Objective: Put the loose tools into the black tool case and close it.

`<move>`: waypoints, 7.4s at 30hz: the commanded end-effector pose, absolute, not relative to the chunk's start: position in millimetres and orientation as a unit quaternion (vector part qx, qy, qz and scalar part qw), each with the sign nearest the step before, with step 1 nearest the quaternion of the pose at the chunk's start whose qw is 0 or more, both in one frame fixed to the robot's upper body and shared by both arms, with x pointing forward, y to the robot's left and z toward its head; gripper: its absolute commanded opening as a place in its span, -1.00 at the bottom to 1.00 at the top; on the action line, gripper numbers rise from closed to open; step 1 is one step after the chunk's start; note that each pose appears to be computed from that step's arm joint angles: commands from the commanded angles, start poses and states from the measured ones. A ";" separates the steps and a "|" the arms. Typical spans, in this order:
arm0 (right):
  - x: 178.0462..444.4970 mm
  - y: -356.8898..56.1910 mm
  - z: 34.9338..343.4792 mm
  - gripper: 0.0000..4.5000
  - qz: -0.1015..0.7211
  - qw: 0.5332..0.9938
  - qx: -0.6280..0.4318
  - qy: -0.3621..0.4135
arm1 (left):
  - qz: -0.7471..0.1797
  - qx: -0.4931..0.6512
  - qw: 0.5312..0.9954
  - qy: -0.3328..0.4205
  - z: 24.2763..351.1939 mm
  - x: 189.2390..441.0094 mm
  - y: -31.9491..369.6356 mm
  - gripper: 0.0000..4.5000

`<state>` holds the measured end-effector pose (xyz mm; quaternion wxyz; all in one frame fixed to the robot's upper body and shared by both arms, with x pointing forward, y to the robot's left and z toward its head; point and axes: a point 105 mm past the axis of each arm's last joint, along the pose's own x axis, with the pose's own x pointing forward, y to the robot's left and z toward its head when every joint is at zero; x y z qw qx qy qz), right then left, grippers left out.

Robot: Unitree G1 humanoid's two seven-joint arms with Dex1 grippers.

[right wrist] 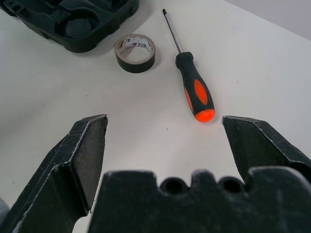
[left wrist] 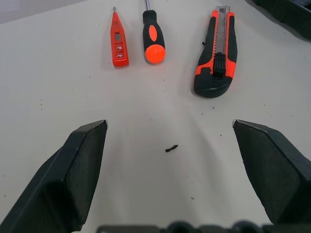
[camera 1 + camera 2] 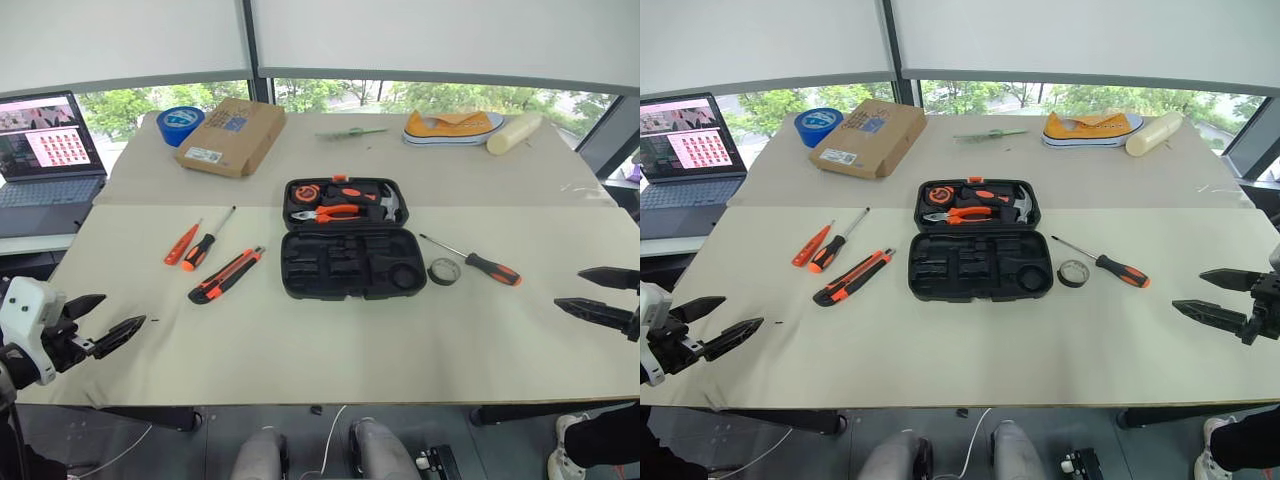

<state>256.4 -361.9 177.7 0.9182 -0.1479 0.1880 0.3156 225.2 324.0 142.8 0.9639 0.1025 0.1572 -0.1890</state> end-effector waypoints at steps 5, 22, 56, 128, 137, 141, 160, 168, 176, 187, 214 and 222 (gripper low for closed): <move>267.6 -363.5 186.5 0.95 0.301 0.925 -0.173 0.157 | -0.168 0.126 0.963 0.172 149.3 221.5 330.0 0.96; 270.9 -237.9 238.1 0.95 0.461 0.866 -0.190 0.045 | -0.195 0.099 0.950 0.222 171.9 305.0 280.9 0.96; 274.7 -178.3 230.1 1.00 0.512 0.835 -0.201 0.014 | -0.276 0.191 0.926 0.173 153.3 391.9 227.7 -0.62; 270.9 -211.9 192.4 1.00 0.388 0.901 -0.188 0.047 | -0.524 0.445 0.726 0.002 192.4 428.6 32.8 -0.35; 276.2 -219.0 194.0 1.00 0.376 0.905 -0.192 0.050 | -0.545 0.439 0.712 0.052 163.6 422.8 33.8 -0.96; 276.8 -218.9 192.6 1.00 0.374 0.906 -0.191 0.051 | -0.549 0.453 0.699 0.072 147.5 419.8 33.0 -0.96; 274.9 -221.8 188.9 1.00 0.359 0.913 -0.184 0.053 | -0.525 0.492 0.690 0.086 122.9 422.1 31.7 -0.96; 276.7 -224.0 185.4 1.00 0.352 0.916 -0.184 0.056 | -0.514 0.494 0.694 0.102 114.4 423.5 35.0 -0.96; 271.1 -247.2 190.5 1.00 0.303 0.932 -0.188 0.057 | -0.569 0.286 0.770 0.044 191.9 420.1 43.8 -0.74; 252.9 -309.6 185.0 1.00 0.218 0.951 -0.194 0.106 | -0.680 0.112 0.724 0.027 240.4 293.2 129.5 0.99; 344.3 -363.1 121.4 1.00 0.215 0.902 -0.288 0.239 | -0.672 0.160 0.720 0.064 213.6 241.9 119.7 0.99; 346.5 -359.9 113.7 0.24 0.225 0.905 -0.267 0.241 | -0.669 0.166 0.722 0.057 215.5 245.0 117.8 1.00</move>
